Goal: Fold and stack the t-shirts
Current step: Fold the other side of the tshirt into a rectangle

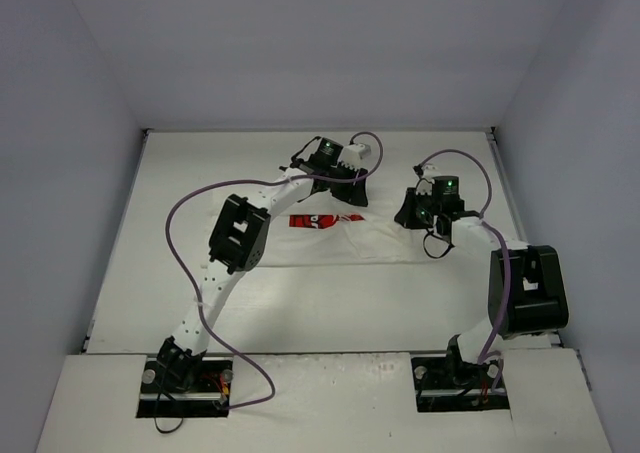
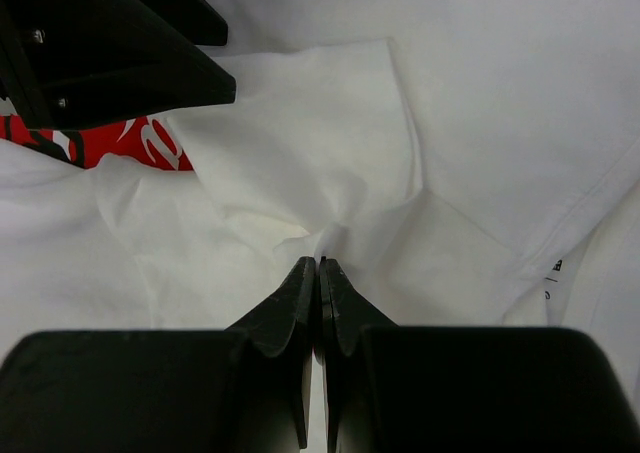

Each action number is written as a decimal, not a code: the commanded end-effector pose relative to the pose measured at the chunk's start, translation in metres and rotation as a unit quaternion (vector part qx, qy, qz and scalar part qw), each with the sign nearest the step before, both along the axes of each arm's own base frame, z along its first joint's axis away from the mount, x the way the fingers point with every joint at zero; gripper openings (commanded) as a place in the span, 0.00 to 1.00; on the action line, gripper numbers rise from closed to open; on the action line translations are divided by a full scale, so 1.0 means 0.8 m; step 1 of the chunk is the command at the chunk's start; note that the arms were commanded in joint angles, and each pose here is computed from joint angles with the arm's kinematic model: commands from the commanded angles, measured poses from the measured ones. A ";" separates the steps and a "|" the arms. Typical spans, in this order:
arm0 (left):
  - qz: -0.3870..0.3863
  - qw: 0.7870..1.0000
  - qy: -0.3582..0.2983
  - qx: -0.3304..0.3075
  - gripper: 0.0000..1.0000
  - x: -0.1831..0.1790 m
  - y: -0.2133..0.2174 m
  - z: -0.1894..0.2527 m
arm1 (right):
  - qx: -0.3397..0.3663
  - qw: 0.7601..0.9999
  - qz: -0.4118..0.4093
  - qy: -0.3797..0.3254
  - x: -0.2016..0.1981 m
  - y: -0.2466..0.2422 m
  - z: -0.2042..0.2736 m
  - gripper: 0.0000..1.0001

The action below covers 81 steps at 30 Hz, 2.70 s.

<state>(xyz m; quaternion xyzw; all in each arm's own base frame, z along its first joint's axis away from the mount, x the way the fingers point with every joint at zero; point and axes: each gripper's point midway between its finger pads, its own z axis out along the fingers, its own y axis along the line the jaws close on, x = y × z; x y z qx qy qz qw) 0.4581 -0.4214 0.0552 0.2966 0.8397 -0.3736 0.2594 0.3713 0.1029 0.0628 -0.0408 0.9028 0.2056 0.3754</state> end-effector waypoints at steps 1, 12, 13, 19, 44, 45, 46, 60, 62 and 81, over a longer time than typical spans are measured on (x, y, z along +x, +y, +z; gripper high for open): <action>-0.032 0.997 -0.053 -0.045 0.41 -0.003 -0.027 0.076 | 0.007 0.999 0.014 -0.044 0.016 0.011 0.026 0.01; -0.046 0.997 -0.043 -0.050 0.24 -0.013 -0.043 0.063 | 0.005 0.999 0.016 -0.045 0.017 0.014 0.026 0.01; -0.042 0.997 -0.043 -0.051 0.20 -0.011 -0.044 0.065 | 0.004 0.999 0.015 -0.044 0.017 0.014 0.025 0.00; -0.037 0.995 -0.064 -0.060 0.00 -0.007 -0.044 0.096 | 0.003 0.999 0.014 -0.047 0.017 0.013 0.027 0.00; 0.031 0.991 -0.036 -0.123 0.00 -0.063 0.017 0.134 | -0.009 0.994 -0.061 -0.086 0.018 -0.028 0.075 0.00; 0.031 0.992 -0.035 -0.121 0.00 -0.066 0.018 0.133 | -0.013 0.993 -0.073 -0.087 0.018 -0.034 0.078 0.00; 0.029 0.991 -0.037 -0.122 0.00 -0.068 0.017 0.134 | -0.017 0.992 -0.083 -0.090 0.018 -0.040 0.080 0.00; 0.065 0.985 -0.004 -0.157 0.00 -0.080 -0.001 0.125 | -0.040 0.990 -0.102 -0.092 0.022 -0.062 0.089 0.00; 0.091 0.985 -0.008 -0.149 0.00 -0.074 0.007 0.113 | -0.045 0.989 -0.110 -0.087 0.015 -0.066 0.083 0.00; 0.135 0.976 -0.062 -0.157 0.02 -0.026 0.001 0.130 | -0.091 0.985 -0.134 -0.062 0.061 -0.087 0.052 0.00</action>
